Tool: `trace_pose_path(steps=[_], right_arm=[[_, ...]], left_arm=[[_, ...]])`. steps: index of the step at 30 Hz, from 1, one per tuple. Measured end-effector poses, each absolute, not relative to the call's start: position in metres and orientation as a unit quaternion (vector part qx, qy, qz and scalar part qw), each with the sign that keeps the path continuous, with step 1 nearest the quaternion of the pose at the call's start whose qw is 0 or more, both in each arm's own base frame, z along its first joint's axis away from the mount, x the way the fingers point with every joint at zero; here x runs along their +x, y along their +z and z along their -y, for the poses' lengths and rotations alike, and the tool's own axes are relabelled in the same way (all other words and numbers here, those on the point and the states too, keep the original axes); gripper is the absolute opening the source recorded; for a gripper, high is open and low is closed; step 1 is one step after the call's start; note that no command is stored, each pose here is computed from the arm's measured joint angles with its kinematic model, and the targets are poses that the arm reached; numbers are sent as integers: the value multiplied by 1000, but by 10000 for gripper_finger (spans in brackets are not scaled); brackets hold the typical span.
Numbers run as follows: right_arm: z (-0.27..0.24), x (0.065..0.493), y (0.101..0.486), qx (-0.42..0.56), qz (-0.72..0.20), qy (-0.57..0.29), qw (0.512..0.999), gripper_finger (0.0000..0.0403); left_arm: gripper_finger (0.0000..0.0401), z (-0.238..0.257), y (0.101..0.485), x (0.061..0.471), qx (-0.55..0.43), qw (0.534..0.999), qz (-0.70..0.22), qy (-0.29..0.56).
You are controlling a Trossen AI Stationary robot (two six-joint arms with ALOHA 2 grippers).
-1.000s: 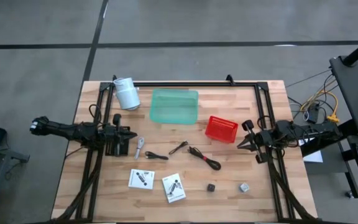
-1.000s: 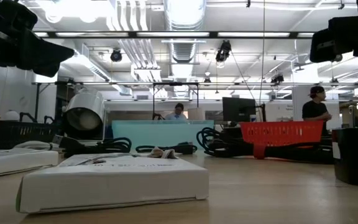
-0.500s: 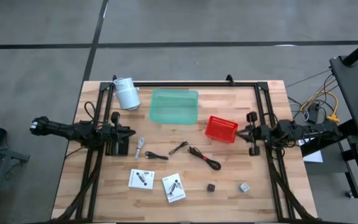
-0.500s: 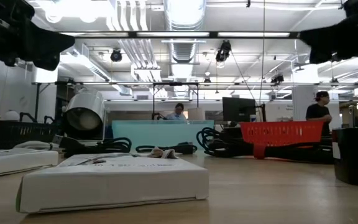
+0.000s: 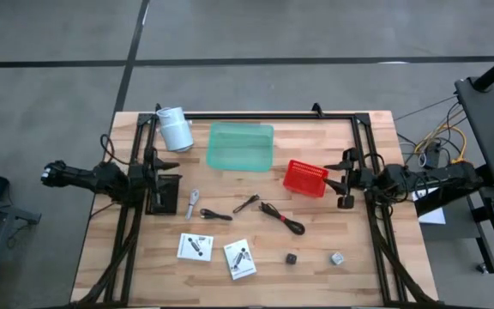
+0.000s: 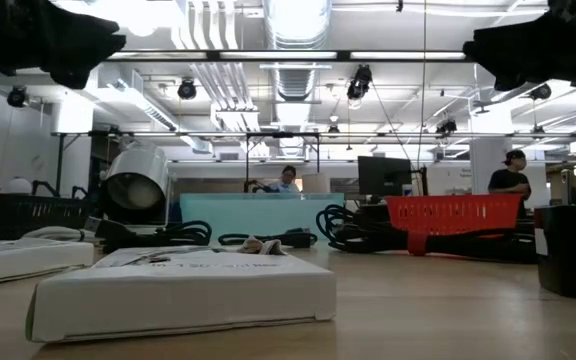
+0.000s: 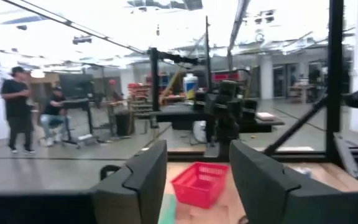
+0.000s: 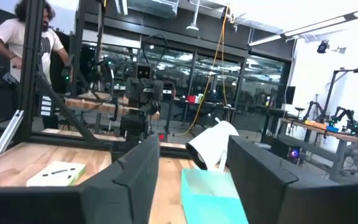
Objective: Pick and place items into bin
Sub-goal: Put the right black charger cable into the blue bin
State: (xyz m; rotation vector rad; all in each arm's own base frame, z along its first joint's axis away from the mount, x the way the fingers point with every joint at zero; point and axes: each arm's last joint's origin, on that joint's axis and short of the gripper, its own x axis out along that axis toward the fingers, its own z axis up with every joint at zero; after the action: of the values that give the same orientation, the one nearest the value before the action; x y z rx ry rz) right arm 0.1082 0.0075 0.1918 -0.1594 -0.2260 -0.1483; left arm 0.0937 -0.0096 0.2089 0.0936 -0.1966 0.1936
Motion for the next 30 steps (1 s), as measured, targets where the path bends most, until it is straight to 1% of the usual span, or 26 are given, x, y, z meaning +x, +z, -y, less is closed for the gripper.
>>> trace_pose_path(steps=[5, 9, 15, 19, 22, 26, 30], right_arm=[[-8, 114, 192, -67, 101, -72, 990, 193], [-10, 124, 204, -55, 82, -69, 993, 194], [-13, 147, 229, -72, -17, -62, 995, 194], [-15, 161, 242, -41, -92, -60, 993, 194], [-16, 171, 249, -8, -131, -65, 989, 194], [-18, 186, 253, 34, -157, -72, 984, 194], [-21, 200, 249, 33, -187, -71, 979, 194]], left_arm=[[169, 10, 208, 95, 57, 990, 89, 96], [169, 11, 216, 98, 66, 990, 82, 95], [169, 14, 220, 111, 68, 994, 38, 80], [169, 16, 218, 120, 70, 994, 9, 77], [169, 17, 218, 125, 40, 996, -3, 77], [169, 18, 223, 129, 8, 997, 26, 77], [169, 19, 217, 134, 10, 996, 44, 78]])
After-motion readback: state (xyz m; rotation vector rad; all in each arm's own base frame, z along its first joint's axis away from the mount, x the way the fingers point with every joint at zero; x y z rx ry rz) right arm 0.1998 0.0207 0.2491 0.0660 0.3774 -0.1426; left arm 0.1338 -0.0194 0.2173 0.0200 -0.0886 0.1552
